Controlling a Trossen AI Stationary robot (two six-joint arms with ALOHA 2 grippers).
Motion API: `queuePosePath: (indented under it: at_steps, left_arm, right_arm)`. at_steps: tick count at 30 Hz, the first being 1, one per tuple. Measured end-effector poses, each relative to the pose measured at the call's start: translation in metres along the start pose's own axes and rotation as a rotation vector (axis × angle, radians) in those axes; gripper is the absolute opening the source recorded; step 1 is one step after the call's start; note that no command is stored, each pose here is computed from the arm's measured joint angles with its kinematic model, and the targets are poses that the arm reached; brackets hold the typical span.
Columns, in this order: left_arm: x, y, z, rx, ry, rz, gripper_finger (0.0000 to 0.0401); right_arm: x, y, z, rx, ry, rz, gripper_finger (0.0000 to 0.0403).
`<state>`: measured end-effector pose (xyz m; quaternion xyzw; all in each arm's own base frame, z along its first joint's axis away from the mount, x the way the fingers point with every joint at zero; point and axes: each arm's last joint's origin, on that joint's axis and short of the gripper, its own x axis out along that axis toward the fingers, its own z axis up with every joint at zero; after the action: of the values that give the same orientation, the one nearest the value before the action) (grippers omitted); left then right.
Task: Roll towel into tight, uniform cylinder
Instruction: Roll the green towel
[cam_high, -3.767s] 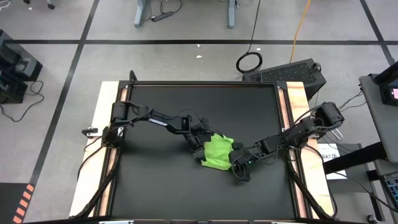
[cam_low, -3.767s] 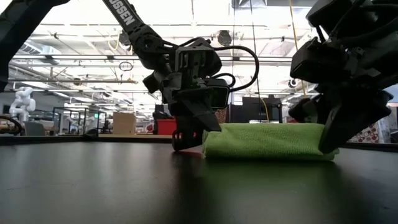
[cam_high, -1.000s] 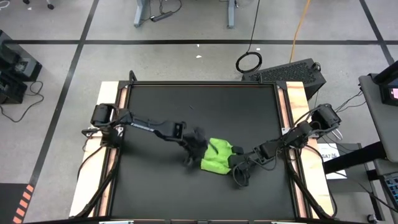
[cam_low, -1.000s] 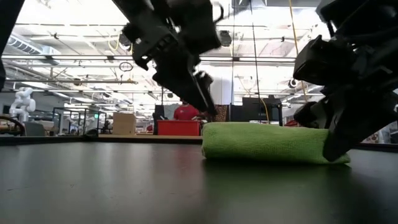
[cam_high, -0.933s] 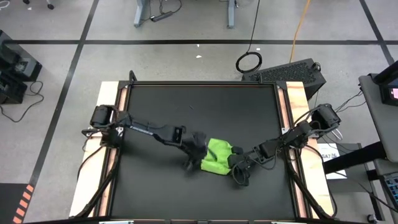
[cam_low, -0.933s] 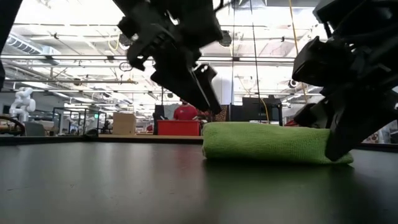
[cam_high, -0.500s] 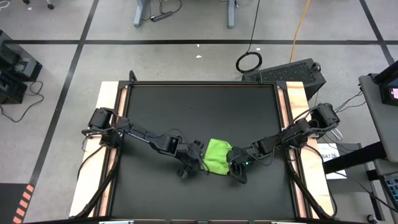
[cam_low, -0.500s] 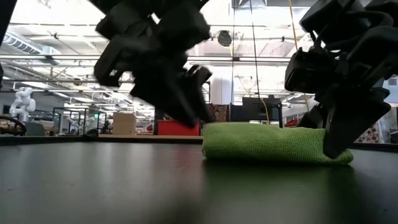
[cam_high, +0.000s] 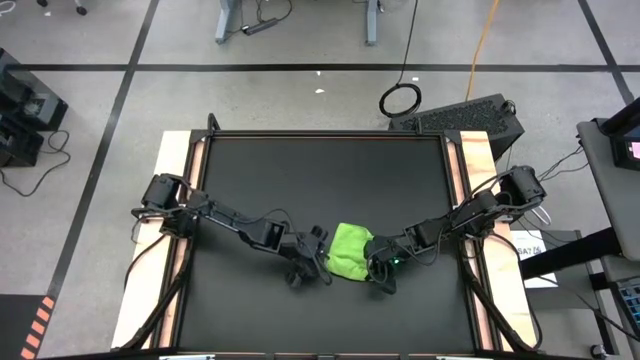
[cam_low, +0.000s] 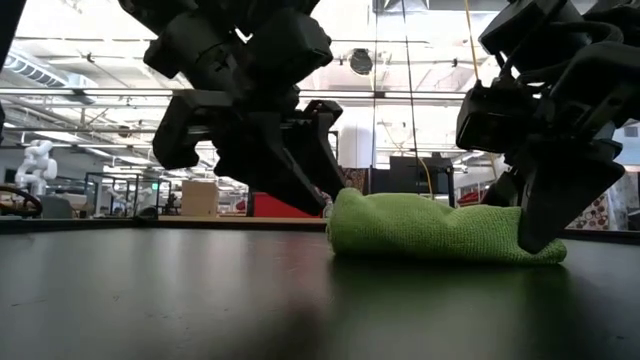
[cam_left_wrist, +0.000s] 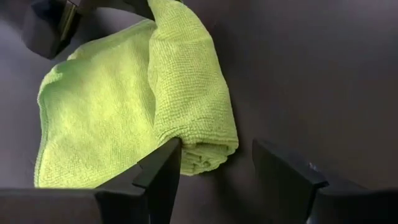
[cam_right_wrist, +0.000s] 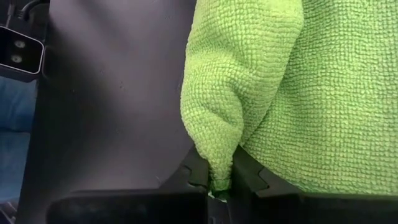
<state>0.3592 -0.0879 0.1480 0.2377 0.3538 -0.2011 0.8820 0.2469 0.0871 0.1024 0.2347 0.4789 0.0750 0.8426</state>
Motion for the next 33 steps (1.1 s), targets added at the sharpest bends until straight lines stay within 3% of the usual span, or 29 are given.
queuePosePath:
  at_steps: [10, 18, 23, 30, 33]
  left_arm:
    - [-0.005, -0.003, -0.005, -0.029, 0.079, -0.027, 0.0205]
    - [-0.033, 0.003, 0.018, 0.015, -0.044, 0.045, 0.0205]
    - [-0.011, -0.003, 0.007, 0.054, -0.008, -0.014, 0.0205]
    - [0.0, -0.003, 0.007, 0.093, -0.035, 0.062, 0.0205]
    - [0.001, -0.004, 0.005, 0.117, -0.024, 0.028, 0.0205]
  right_arm:
    - [0.0, 0.0, 0.0, 0.021, -0.003, -0.001, 0.0013]
    - [0.0, 0.0, 0.001, 0.016, -0.008, 0.002, 0.0013]
    - [0.0, 0.0, 0.001, 0.016, -0.011, 0.004, 0.0013]
    - [0.0, 0.001, 0.002, 0.031, -0.019, 0.007, 0.0013]
    - [0.0, 0.001, 0.002, 0.032, -0.021, 0.008, 0.0013]
